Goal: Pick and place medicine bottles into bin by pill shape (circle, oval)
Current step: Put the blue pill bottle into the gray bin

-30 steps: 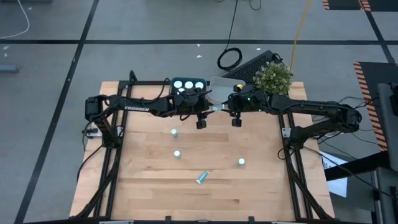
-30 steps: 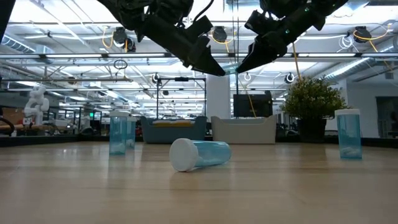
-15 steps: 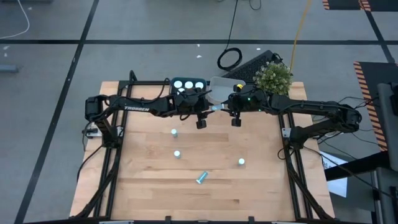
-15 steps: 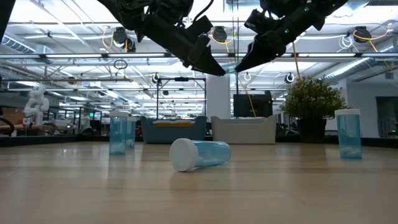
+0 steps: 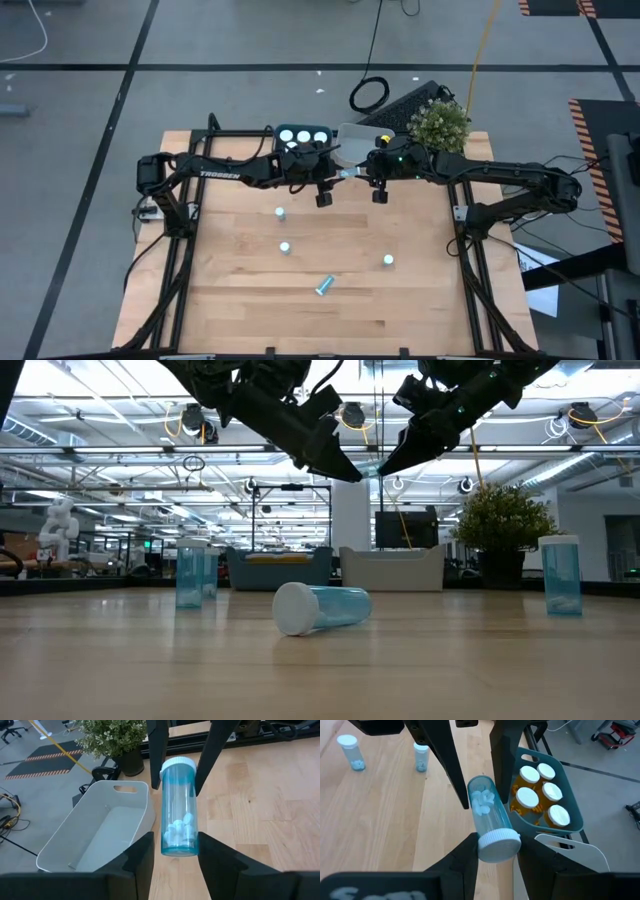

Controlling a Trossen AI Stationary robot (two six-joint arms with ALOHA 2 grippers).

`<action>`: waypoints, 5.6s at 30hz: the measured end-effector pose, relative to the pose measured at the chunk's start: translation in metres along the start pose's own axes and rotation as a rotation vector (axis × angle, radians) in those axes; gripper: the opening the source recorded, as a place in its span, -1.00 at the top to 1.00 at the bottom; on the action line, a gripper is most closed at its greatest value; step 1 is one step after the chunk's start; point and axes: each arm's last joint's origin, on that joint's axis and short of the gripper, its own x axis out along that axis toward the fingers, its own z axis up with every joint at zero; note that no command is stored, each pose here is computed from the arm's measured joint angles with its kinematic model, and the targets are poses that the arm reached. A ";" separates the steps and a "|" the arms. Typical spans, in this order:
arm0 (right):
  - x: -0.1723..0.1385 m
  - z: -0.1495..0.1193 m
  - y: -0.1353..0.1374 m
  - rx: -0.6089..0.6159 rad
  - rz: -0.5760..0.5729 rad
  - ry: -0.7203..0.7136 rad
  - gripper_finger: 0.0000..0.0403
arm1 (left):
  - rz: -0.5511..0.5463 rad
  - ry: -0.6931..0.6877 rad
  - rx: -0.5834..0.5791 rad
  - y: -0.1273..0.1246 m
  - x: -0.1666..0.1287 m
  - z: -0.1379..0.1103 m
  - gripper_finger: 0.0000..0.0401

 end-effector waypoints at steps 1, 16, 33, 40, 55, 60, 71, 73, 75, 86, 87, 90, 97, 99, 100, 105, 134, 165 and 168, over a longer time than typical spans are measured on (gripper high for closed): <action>0.000 0.000 0.000 0.000 0.000 0.000 0.43 | 0.000 0.000 0.000 0.000 0.000 0.000 0.27; 0.000 0.000 0.000 -0.002 -0.001 -0.003 0.43 | -0.007 0.000 0.017 -0.005 0.000 0.001 0.47; 0.000 0.001 0.000 -0.001 -0.002 -0.006 0.43 | 0.001 0.000 0.010 -0.004 0.000 0.001 0.48; 0.000 0.001 0.000 -0.002 -0.004 -0.009 0.35 | 0.001 0.000 0.007 -0.004 0.000 0.001 0.45; -0.036 0.017 -0.002 -0.114 -0.037 -0.169 -0.11 | 0.010 -0.060 0.026 0.002 -0.022 0.017 0.47; -0.066 0.030 -0.001 -0.179 -0.097 -0.287 -0.12 | -0.035 -0.170 0.016 0.012 -0.033 0.029 0.46; -0.099 0.072 0.010 -0.153 -0.011 -0.279 -0.06 | -0.235 -0.475 -0.050 0.020 -0.006 0.028 0.46; -0.100 0.079 0.010 -0.141 -0.042 -0.278 -0.06 | -0.250 -0.494 -0.050 0.017 0.003 0.024 0.46; -0.102 0.083 0.009 -0.117 -0.057 -0.261 -0.05 | -0.260 -0.509 -0.050 0.014 0.012 0.019 0.46; -0.103 0.077 0.011 0.057 -0.002 -0.113 -0.05 | -0.347 -0.729 -0.145 0.004 0.048 -0.003 0.46; -0.103 0.075 0.011 0.064 0.002 -0.099 -0.05 | -0.351 -0.736 -0.148 0.004 0.050 -0.005 0.46; -0.103 0.072 0.012 0.077 0.012 -0.063 -0.05 | -0.368 -0.746 -0.161 0.002 0.055 -0.011 0.46; -0.103 0.068 0.014 0.100 0.025 -0.026 -0.05 | -0.383 -0.774 -0.158 0.001 0.055 -0.010 0.46; -0.103 0.067 0.014 0.099 0.029 -0.013 -0.05 | -0.384 -0.783 -0.160 0.001 0.054 -0.010 0.46; -0.103 0.067 0.014 0.100 0.030 -0.011 -0.05 | -0.384 -0.788 -0.161 0.002 0.054 -0.009 0.46; -0.103 0.067 0.015 0.119 0.049 -0.012 0.05 | -0.384 -0.788 -0.162 0.002 0.054 -0.009 0.46; -0.102 0.068 0.015 0.153 0.072 -0.026 0.44 | -0.394 -0.700 -0.243 0.015 0.058 -0.017 -0.22; 0.025 0.041 -0.100 0.329 -0.148 0.200 0.42 | 0.067 0.032 -0.057 0.068 -0.109 0.016 -0.34; 0.042 0.029 -0.120 0.358 -0.165 0.246 0.42 | 0.065 0.046 -0.064 0.067 -0.107 0.014 -0.31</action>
